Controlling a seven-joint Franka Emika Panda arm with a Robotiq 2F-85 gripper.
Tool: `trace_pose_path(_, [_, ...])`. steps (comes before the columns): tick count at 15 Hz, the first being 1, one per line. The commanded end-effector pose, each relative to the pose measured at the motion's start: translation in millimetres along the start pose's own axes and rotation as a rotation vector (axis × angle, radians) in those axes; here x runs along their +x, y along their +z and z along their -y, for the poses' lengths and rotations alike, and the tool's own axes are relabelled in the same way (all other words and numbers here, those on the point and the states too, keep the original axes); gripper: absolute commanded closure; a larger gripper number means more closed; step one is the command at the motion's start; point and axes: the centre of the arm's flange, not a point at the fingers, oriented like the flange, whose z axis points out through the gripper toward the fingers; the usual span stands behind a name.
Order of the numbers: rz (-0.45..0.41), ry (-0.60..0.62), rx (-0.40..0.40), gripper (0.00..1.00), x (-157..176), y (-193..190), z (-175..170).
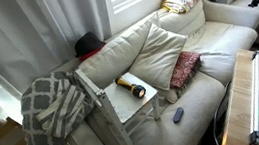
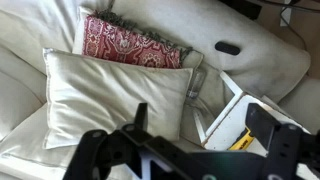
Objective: Switch off the flashlight
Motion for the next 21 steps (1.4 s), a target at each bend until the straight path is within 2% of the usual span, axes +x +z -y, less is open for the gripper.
trace_pose_path(1, [0.0, 0.0, 0.0, 0.0, 0.0, 0.0, 0.0])
trace_pose_path(3, [0.0, 0.0, 0.0, 0.0, 0.0, 0.0, 0.0])
trace_pose_path(6, [-0.007, -0.09, 0.04, 0.0, 49.5, 19.6, 27.9])
trace_pose_path(10, [-0.013, -0.23, 0.107, 0.0, 123.5, 63.6, 98.7])
trace_pose_path(14, [-0.01, -0.316, 0.141, 0.0, 190.9, 115.1, 160.9])
trace_pose_path(17, [0.024, -0.383, 0.169, 0.0, 217.3, 149.6, 190.5])
trace_pose_path(19, [0.046, -0.418, 0.178, 0.0, 228.0, 161.6, 197.4])
trace_pose_path(20, [0.038, -0.385, 0.155, 0.0, 206.1, 152.7, 200.6])
trace_pose_path(21, [0.043, -0.397, 0.159, 0.0, 212.8, 158.9, 203.0])
